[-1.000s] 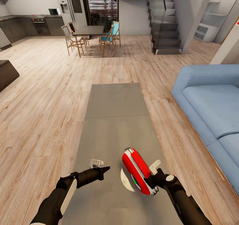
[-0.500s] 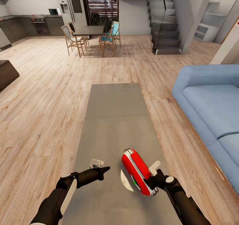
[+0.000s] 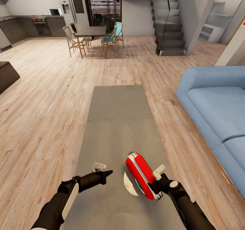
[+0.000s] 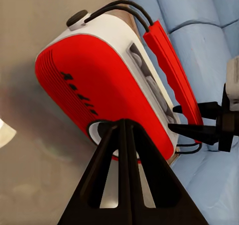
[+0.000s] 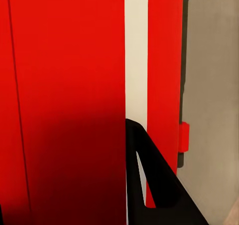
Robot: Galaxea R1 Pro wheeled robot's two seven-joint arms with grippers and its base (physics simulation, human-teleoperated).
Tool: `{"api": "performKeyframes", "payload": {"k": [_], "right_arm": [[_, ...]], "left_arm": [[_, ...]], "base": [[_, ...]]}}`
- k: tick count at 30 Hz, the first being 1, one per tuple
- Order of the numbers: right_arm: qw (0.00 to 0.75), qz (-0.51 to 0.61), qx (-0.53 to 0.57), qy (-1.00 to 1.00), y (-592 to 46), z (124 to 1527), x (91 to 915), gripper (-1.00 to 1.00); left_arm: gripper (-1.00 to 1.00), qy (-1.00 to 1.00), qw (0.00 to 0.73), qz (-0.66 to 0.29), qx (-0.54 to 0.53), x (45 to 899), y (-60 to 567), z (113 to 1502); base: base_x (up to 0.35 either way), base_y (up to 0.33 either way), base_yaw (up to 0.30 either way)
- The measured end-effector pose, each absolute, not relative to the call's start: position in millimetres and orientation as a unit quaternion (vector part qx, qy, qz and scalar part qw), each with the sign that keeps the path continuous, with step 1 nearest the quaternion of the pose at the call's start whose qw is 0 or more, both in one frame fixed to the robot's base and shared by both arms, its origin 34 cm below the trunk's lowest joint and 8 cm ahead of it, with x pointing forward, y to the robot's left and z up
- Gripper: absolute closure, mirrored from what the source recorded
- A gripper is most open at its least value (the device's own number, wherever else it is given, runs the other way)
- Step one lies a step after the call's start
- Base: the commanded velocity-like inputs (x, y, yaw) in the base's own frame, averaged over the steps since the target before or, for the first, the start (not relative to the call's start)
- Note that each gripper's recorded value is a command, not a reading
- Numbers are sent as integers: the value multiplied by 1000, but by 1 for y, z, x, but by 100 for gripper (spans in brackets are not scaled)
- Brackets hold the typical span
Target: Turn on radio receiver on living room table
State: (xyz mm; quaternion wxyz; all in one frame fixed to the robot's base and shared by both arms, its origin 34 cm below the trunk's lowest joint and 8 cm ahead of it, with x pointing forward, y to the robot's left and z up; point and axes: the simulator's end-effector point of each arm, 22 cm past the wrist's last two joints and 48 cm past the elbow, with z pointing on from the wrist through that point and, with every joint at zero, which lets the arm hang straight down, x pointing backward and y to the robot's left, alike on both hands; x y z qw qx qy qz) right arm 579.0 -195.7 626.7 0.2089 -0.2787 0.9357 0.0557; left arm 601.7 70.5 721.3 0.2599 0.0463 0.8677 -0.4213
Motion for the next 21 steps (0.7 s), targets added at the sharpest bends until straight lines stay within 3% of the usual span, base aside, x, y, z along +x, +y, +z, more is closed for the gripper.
{"api": "performKeyframes", "payload": {"k": [21], "right_arm": [[211,60,-271,937,-198,627,579,100]], "left_arm": [[100,868,260,-421,46,602,70,721]], "base": [[0,0,0]]}}
